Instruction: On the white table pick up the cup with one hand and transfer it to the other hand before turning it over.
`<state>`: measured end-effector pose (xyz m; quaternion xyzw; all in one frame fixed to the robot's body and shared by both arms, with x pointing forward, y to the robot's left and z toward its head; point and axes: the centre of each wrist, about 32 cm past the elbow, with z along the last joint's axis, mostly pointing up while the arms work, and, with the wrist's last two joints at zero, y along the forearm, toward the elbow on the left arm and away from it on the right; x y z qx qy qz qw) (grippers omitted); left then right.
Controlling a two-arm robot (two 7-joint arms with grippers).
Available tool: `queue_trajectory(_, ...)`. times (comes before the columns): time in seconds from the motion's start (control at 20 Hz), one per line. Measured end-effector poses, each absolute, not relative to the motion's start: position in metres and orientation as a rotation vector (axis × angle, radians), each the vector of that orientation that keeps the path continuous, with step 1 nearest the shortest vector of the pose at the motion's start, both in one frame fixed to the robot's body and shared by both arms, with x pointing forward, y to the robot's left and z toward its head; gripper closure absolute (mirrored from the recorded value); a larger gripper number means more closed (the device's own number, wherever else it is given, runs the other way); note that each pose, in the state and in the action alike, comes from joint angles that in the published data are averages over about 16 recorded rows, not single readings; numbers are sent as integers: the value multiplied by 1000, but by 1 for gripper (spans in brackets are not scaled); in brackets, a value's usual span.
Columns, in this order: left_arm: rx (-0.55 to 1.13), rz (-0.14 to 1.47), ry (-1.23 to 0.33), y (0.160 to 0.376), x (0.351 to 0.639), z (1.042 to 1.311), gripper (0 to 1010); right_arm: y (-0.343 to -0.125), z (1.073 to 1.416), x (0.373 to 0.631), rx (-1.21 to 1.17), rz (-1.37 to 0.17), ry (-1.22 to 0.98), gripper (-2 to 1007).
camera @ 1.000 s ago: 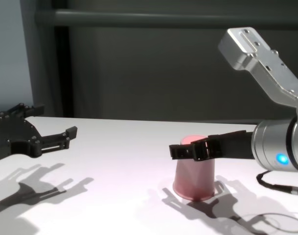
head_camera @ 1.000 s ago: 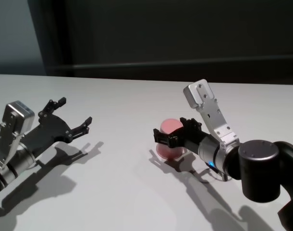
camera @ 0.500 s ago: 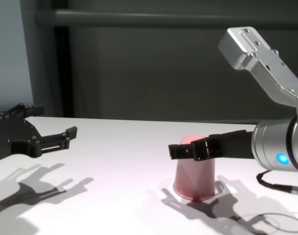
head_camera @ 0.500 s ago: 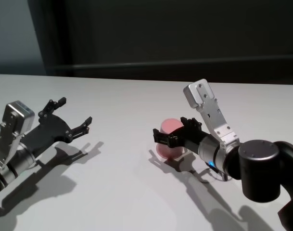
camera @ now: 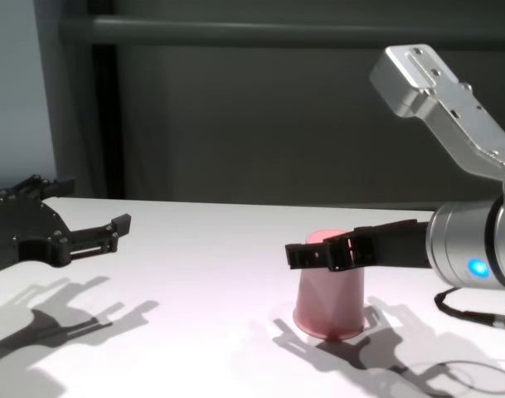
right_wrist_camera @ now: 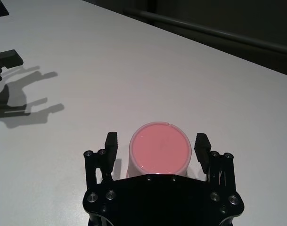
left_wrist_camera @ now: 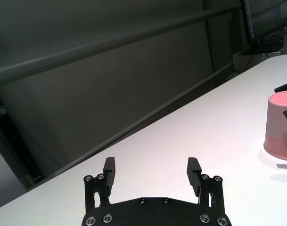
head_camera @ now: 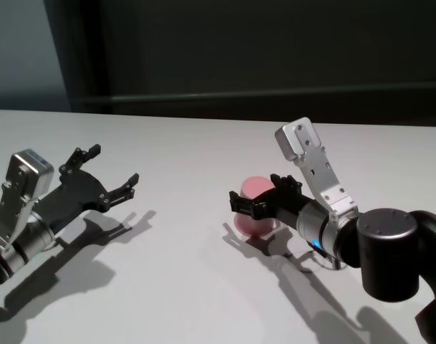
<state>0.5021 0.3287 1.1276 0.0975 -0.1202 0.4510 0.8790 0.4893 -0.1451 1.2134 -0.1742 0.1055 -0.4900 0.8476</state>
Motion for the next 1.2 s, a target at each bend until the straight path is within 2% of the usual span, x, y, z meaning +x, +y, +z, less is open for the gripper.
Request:
queue_trajectory(0.65, 203, 940, -251, 329, 502, 1128, 9, -152, 1229, 488, -250, -1080, 179, 4)
queue_trajectory(1.2, 203, 940, -251, 329, 502, 1128, 8, -172, 1239, 490, -111, -1121, 94, 4)
